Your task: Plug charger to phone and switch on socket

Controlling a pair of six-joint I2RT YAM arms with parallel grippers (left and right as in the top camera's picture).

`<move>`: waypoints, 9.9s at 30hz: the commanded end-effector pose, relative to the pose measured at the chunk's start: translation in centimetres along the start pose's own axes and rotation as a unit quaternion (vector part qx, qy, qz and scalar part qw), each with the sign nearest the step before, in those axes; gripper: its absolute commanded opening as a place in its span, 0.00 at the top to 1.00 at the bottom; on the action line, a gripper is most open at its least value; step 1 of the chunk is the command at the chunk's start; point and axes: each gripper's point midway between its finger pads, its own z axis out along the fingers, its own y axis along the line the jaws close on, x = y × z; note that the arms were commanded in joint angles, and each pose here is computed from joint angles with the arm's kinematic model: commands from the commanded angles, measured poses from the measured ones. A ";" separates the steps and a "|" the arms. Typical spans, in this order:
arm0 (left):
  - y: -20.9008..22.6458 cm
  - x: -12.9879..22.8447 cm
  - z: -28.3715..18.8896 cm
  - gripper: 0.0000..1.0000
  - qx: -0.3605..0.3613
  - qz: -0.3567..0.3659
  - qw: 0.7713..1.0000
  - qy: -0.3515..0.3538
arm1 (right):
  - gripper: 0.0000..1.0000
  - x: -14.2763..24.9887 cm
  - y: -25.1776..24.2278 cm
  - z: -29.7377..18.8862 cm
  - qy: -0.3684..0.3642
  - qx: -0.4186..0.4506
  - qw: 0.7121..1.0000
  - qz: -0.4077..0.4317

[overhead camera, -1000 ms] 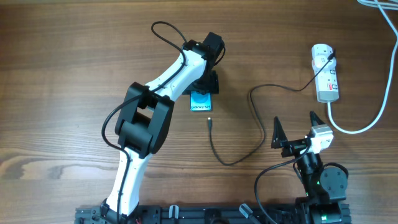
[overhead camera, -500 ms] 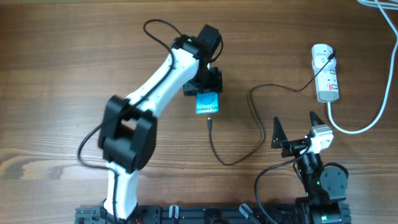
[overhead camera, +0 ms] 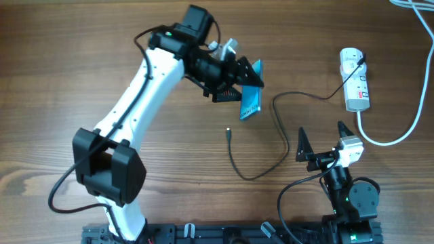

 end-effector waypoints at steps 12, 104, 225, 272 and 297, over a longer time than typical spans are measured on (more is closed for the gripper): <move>-4.1 0.0 -7.7 0.31 0.181 -0.124 0.975 0.032 | 0.00 -0.2 -0.2 0.0 -0.005 0.005 1.000 -0.005; -4.0 -1.1 -11.8 0.34 0.233 -0.163 0.958 0.023 | 0.00 -0.2 -0.2 0.0 -0.005 0.005 1.000 -0.005; -0.5 -5.0 -11.0 0.34 0.120 -0.055 0.986 -0.103 | 0.00 -0.2 -0.2 0.0 -0.005 0.005 1.000 -0.005; -1.1 -4.5 -11.0 0.34 0.142 -0.087 0.983 -0.082 | 0.00 -0.2 -0.2 0.0 -0.005 0.005 1.000 -0.005; -4.4 -2.1 -13.5 0.34 0.255 -0.118 0.960 0.008 | 0.00 -0.2 -0.2 0.0 -0.004 0.005 1.000 -0.005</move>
